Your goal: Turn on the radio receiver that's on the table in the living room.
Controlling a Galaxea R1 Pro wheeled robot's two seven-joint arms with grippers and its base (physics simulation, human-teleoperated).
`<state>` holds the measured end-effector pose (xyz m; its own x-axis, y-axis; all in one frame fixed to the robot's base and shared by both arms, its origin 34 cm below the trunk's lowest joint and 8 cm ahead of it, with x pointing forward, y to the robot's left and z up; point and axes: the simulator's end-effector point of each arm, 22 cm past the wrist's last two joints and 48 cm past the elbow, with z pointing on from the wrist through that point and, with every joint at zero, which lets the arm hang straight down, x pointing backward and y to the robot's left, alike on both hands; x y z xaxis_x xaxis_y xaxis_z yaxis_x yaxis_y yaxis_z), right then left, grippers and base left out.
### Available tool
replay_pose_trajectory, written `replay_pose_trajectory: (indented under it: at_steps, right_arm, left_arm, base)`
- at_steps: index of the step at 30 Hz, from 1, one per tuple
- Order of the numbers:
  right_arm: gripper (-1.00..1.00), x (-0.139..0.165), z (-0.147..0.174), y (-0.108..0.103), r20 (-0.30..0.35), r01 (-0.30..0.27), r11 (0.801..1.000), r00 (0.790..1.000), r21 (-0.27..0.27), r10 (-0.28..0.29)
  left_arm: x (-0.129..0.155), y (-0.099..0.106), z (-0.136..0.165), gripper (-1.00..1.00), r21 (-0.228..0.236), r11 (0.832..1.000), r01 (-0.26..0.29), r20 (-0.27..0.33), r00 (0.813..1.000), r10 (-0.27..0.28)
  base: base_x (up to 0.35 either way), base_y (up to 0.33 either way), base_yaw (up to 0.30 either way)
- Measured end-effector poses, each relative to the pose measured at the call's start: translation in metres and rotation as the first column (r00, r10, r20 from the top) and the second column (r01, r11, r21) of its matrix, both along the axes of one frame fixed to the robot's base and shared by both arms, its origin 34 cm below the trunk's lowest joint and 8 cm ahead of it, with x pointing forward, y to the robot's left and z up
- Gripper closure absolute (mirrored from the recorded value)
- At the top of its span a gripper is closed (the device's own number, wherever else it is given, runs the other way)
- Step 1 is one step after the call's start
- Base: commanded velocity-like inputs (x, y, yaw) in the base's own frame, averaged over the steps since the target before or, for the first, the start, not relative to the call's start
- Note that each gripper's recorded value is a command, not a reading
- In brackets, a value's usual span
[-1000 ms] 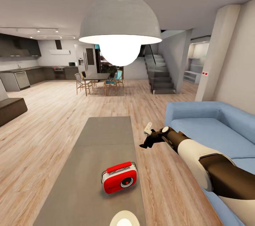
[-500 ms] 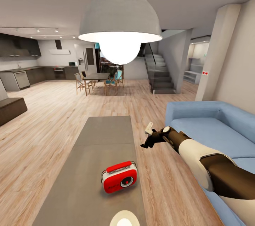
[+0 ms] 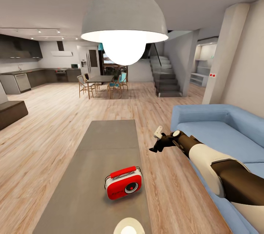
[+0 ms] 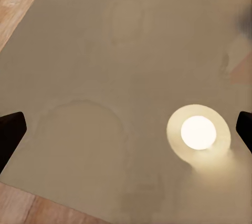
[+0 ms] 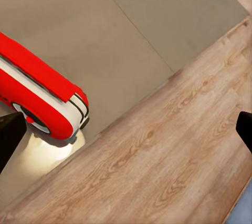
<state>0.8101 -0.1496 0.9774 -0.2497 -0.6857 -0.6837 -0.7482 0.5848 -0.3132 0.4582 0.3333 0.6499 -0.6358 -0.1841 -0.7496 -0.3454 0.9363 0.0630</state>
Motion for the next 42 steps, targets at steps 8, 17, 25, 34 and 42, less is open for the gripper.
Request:
replay_pose_trajectory:
  at_steps: [8, 17, 25, 34, 42]
  right_arm:
    - [-1.00, 0.001, -0.010, 0.000, 0.000, 0.000, 1.000, 1.000, 0.000, 0.000]
    - [-1.00, 0.002, -0.010, -0.001, 0.002, 0.002, 1.000, 1.000, 0.000, -0.002]
    - [-1.00, 0.003, -0.016, -0.001, 0.005, 0.006, 1.000, 1.000, 0.001, -0.006]
    - [-1.00, 0.003, -0.028, 0.000, -0.002, -0.002, 1.000, 1.000, 0.002, 0.002]
    - [-1.00, 0.004, -0.040, 0.000, 0.000, -0.001, 1.000, 1.000, 0.001, 0.001]
  left_arm:
    - [0.001, 0.000, -0.010, -1.00, 0.001, 1.000, -0.001, 0.000, 1.000, 0.001]
    - [0.001, -0.001, -0.010, -1.00, -0.001, 1.000, 0.000, 0.000, 1.000, 0.000]
    - [0.002, 0.000, -0.017, -1.00, 0.000, 1.000, 0.000, -0.001, 1.000, 0.000]
    - [0.003, 0.000, -0.029, -1.00, 0.000, 1.000, -0.001, 0.000, 1.000, 0.001]
    - [0.004, 0.000, -0.040, -1.00, 0.000, 1.000, -0.001, 0.001, 1.000, 0.001]
  base:
    - [0.000, 0.000, 0.000]
    - [0.000, 0.000, 0.000]
    - [0.000, 0.000, 0.000]
    - [0.000, 0.000, 0.000]
    - [0.000, 0.000, 0.000]
